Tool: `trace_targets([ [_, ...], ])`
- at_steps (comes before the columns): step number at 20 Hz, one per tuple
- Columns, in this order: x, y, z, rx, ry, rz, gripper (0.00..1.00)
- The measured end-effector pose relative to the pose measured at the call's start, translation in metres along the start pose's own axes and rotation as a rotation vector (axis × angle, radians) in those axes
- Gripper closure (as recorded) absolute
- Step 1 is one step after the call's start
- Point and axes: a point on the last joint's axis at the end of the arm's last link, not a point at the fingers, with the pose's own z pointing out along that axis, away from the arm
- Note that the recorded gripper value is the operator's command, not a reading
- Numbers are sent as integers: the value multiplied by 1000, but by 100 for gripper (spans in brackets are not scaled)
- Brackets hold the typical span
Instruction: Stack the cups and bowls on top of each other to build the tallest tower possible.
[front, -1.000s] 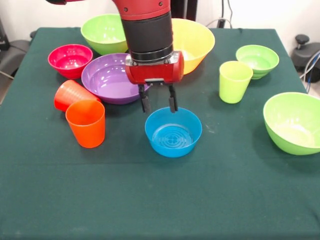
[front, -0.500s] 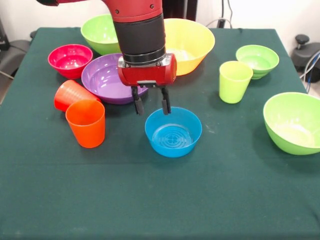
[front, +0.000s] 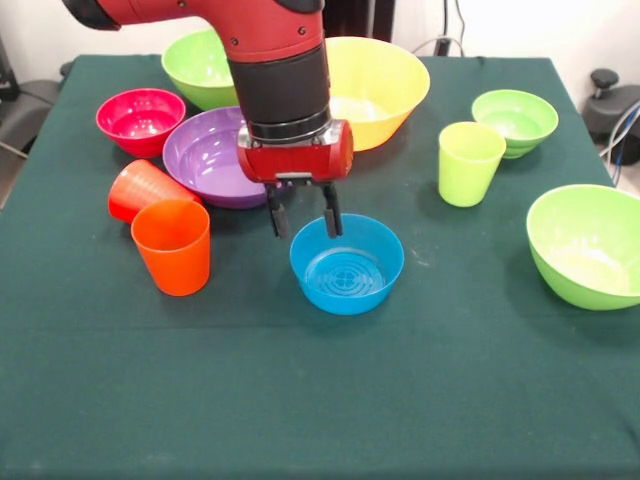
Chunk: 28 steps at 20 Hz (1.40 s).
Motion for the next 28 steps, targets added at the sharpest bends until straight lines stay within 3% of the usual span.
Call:
trace_targets([
  [28, -2, -13, 41, -17, 12, 49, 0],
])
